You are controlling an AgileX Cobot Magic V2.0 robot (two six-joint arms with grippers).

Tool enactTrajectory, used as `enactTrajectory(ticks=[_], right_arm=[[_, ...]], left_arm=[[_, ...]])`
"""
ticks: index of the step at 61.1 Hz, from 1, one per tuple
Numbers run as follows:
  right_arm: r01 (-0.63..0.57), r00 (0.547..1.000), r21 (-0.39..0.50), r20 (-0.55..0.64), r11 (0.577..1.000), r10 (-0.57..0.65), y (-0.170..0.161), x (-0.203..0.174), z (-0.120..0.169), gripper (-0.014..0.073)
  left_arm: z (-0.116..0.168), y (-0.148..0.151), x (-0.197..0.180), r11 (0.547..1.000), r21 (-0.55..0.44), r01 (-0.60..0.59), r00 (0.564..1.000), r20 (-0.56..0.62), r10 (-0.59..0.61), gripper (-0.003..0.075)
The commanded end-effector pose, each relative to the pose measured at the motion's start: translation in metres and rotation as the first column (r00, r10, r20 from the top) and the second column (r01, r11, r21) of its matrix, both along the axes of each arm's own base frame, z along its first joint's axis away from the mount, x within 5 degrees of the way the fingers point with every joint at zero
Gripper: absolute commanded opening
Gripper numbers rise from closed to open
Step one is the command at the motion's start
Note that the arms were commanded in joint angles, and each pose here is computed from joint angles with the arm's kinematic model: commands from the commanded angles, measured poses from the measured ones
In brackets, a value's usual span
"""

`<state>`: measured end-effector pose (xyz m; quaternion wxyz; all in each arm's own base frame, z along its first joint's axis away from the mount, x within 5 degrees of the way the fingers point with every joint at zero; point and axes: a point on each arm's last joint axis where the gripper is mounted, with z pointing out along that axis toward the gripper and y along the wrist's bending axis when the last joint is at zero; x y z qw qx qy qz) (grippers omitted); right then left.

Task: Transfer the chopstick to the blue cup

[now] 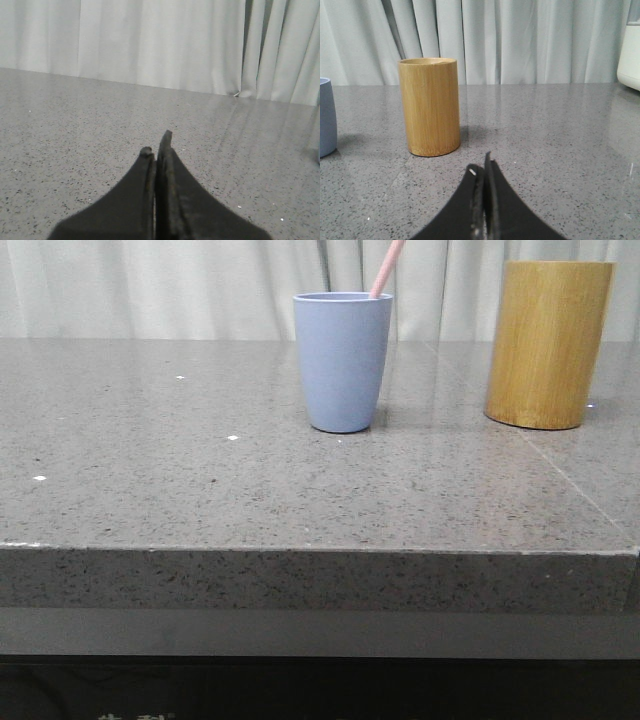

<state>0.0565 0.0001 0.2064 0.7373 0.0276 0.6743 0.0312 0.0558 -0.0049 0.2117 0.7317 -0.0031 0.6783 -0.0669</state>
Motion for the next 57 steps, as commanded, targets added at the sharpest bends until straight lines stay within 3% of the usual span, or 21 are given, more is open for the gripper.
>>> enactTrajectory(ticks=[1,47,57], right_arm=[[0.013,0.993,-0.008,0.116,1.0,-0.012,-0.0008,-0.0034,0.0106,-0.0067],[0.012,0.994,-0.008,0.112,1.0,-0.012,-0.0008,-0.0032,0.0103,-0.0067],[0.009,0.998,-0.008,0.06,1.0,-0.009,-0.0005,-0.0024,0.0056,-0.0067]], left_arm=[[0.0035,0.0008,-0.002,1.0,-0.005,-0.008,0.996,0.084,0.008,-0.0019],[0.0035,0.0008,-0.002,1.0,-0.005,-0.008,0.996,0.084,0.008,-0.0019],[0.0035,0.0008,-0.002,1.0,-0.005,-0.008,0.996,0.084,0.008,-0.0019]])
